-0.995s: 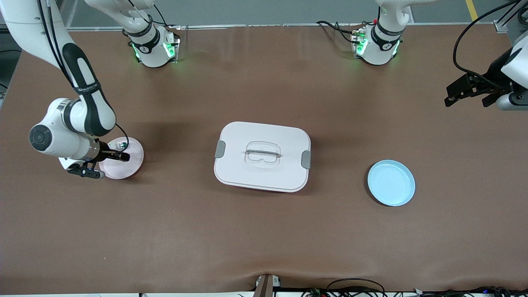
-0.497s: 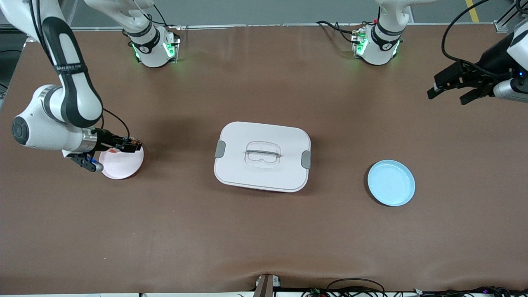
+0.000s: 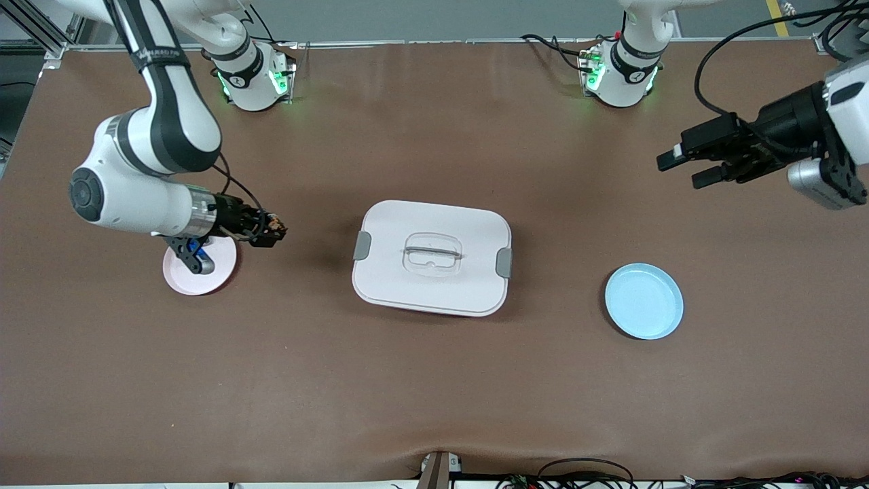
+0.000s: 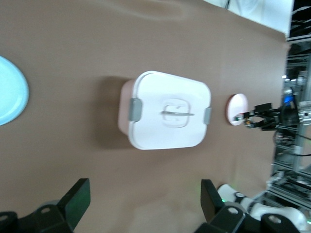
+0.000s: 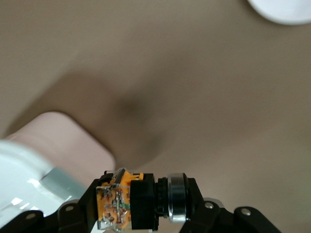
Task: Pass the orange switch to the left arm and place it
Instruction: 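Lift the switch over the box with the right gripper while the left gripper approaches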
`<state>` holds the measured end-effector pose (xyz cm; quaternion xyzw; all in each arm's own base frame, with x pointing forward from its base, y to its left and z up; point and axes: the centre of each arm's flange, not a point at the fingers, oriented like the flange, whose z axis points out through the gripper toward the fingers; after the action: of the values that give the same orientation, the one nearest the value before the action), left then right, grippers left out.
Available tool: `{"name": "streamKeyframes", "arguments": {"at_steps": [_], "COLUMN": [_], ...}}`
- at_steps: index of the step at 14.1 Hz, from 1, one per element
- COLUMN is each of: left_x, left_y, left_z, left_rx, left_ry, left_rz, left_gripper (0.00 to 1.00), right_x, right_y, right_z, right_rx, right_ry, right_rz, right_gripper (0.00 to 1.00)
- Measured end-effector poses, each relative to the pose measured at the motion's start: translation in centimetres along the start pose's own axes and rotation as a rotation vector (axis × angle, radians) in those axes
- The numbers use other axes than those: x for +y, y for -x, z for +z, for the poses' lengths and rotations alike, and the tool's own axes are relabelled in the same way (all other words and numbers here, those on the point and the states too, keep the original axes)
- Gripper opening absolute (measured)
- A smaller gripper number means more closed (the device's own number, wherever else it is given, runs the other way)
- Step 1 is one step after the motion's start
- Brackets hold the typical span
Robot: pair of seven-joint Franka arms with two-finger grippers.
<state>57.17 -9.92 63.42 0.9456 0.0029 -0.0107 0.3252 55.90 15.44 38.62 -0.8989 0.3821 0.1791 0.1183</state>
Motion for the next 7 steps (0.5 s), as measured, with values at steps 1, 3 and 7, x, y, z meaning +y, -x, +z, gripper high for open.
{"name": "streamKeyframes", "arguments": {"at_steps": [1, 3, 7], "left_x": [0.1, 1.6, 7.8], "left_y": [-0.4, -0.7, -0.5], "left_z": [0.6, 2.3, 8.8], "left_rx": [-0.002, -0.008, -0.008], "left_ry": [0.018, 0.039, 0.053], "left_rz": [0.006, 0.030, 0.115], "left_gripper": [1.00, 1.00, 1.00], "right_x": [-1.5, -4.1, -7.2], "right_y": [1.7, 4.9, 8.4], "right_z": [-0.5, -1.4, -3.1], "right_rx": [-0.008, -0.044, -0.106], "right_ry": [-0.022, -0.073, -0.146], "right_rz": [0.038, 0.098, 0.201], "right_gripper": [0.72, 0.72, 0.72]}}
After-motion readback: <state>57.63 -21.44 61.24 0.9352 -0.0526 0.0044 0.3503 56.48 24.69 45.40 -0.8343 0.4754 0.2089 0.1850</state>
